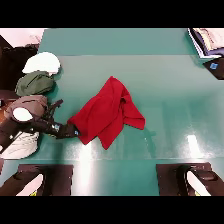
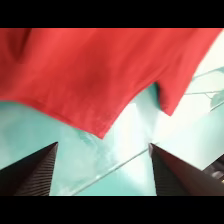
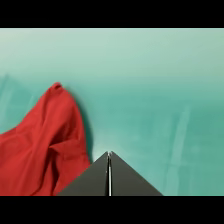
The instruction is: Fold the shirts.
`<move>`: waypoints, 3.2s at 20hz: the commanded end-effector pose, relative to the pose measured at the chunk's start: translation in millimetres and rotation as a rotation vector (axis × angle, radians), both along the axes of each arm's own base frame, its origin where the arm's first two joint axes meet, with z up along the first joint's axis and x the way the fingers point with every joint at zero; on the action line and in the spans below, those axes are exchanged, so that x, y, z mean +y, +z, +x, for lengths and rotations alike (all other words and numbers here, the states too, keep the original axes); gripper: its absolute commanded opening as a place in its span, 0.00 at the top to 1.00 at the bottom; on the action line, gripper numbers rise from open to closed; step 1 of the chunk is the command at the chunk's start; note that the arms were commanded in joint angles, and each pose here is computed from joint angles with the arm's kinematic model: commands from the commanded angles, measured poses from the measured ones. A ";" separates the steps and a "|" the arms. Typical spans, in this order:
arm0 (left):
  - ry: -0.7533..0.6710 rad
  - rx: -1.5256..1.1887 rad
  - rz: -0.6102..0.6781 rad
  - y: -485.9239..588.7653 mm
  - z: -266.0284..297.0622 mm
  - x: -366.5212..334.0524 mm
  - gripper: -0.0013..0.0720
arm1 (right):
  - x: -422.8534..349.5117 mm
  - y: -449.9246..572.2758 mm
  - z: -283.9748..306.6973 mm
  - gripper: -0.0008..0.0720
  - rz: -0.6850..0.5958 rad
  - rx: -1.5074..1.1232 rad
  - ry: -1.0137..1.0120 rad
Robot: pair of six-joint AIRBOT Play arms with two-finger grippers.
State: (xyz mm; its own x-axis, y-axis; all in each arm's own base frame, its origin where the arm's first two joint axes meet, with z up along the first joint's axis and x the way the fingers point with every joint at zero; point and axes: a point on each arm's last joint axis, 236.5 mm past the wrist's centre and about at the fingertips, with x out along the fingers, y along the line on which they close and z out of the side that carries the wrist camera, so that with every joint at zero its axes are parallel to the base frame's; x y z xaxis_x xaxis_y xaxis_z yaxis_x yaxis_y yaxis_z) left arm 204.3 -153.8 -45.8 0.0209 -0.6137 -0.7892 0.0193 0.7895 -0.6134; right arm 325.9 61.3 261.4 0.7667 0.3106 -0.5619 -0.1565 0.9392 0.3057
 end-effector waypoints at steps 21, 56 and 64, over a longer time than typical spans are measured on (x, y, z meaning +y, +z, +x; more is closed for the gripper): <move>0.146 -0.145 -0.069 10.5 48.2 -8.2 0.95 | 24.3 -105.0 2.2 0.96 -0.111 0.333 0.128; 0.018 -1.352 -0.099 505.8 100.1 -1.6 0.95 | -14.8 132.9 35.8 0.97 -0.144 -0.382 0.050; 0.014 -1.741 -0.159 634.3 -37.8 -4.2 0.95 | -43.5 291.2 -91.4 0.97 -0.313 -0.786 -0.171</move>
State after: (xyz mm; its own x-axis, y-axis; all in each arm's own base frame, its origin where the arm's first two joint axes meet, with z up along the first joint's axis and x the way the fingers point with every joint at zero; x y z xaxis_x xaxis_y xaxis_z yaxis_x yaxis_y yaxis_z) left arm 211.0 -158.4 560.8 0.7302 -0.6696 0.1356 0.6762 0.7367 -0.0033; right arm 279.4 23.0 508.6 0.9877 0.1561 -0.0126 -0.1566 0.9866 -0.0463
